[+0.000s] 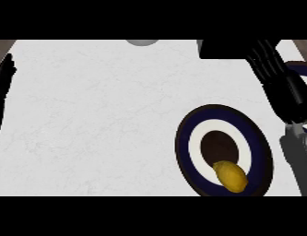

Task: Pick the lemon from the plate and place it in the plate

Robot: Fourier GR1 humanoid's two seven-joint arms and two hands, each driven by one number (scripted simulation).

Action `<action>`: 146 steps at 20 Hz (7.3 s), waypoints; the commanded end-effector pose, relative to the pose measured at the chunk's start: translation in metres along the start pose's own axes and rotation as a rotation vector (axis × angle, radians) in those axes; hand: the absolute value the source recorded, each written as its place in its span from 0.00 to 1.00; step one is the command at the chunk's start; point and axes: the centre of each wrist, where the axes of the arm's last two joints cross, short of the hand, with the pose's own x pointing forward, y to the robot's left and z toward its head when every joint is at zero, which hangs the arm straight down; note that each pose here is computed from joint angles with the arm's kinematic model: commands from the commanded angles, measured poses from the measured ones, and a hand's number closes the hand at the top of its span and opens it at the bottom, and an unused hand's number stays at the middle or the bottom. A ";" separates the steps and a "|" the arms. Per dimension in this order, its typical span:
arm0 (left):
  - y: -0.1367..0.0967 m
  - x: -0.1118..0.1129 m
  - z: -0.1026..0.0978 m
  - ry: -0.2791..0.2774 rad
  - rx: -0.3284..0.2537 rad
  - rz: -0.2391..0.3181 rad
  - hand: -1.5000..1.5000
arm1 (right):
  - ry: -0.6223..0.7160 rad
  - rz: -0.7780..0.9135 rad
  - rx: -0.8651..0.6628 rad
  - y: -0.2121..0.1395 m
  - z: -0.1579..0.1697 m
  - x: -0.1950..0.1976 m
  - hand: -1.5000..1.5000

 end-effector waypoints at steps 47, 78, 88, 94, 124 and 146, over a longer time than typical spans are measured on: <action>-0.087 -0.006 0.023 0.378 -0.150 0.381 0.50 | 0.228 0.593 1.471 0.011 -0.003 -0.061 0.00; -0.078 -0.018 0.031 0.383 -0.160 0.376 0.50 | 0.117 0.666 1.715 0.059 0.023 -0.087 1.00; -0.069 -0.034 0.044 0.427 -0.137 0.378 0.50 | 0.079 0.747 1.223 0.051 0.009 -0.079 1.00; -0.057 -0.034 0.041 0.445 -0.089 0.369 0.50 | 0.332 0.937 0.284 -0.052 -0.031 -0.037 1.00; -0.070 -0.024 0.032 0.400 -0.140 0.401 0.50 | 0.504 0.938 -1.159 -0.152 0.011 0.025 1.00; -0.058 -0.024 0.018 0.400 -0.136 0.380 0.50 | 0.062 0.687 -0.972 -0.181 0.029 0.012 0.00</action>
